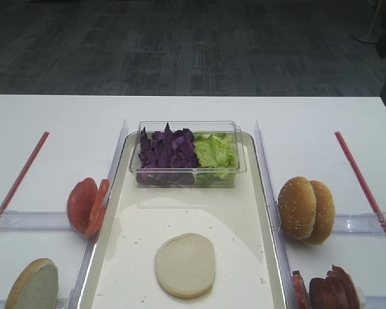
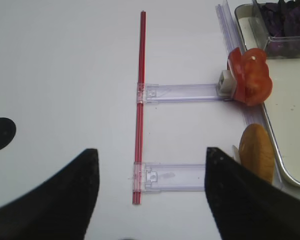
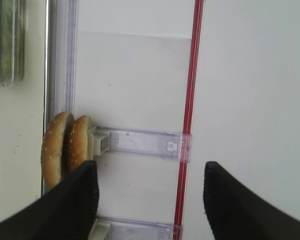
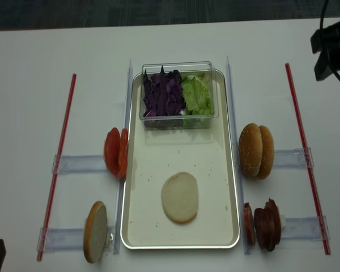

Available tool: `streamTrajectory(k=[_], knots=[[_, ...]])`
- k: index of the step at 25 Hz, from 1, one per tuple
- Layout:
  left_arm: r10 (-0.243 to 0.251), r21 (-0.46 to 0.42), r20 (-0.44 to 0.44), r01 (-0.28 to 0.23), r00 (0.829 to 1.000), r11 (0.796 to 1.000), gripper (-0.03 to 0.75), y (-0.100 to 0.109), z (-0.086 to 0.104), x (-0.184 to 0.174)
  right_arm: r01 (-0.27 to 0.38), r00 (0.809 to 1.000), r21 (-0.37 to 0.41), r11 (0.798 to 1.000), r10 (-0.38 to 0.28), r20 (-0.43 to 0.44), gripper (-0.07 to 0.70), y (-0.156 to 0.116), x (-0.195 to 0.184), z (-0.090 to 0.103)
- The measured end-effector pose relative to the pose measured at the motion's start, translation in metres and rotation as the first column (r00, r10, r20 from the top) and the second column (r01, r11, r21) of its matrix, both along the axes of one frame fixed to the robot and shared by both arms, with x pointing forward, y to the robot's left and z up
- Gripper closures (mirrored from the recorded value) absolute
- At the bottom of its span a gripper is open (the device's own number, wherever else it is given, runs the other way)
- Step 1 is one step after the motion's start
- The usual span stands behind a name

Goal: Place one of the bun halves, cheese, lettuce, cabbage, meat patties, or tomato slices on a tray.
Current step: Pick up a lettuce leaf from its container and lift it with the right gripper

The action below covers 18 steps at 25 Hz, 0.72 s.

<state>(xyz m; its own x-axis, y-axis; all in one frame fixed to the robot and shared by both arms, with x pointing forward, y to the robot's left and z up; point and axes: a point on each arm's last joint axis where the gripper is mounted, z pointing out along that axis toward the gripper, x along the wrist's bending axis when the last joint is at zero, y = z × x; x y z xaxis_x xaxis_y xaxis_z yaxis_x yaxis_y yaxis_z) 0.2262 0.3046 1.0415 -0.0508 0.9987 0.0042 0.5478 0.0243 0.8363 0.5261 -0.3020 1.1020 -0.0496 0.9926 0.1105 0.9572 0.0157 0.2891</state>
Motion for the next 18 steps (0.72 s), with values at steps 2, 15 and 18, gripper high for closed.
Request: streamTrajectory(k=[2,15,18], knots=[[0.000,0.000,0.000,0.000,1.000,1.000,0.283,0.000,0.000,0.000,-0.004,1.000,0.001,1.000,0.004,0.004,0.150,-0.001,0.014,0.000],[0.000,0.000,0.000,0.000,1.000,1.000,0.290,0.000,0.000,0.000,-0.004,0.999,0.003,1.000,0.004,-0.035,0.150,-0.005,0.096,-0.031],[0.000,0.000,0.000,0.000,1.000,1.000,0.291,0.000,0.000,0.000,-0.007,0.998,-0.008,1.000,0.007,-0.057,0.150,-0.006,0.111,-0.045]])
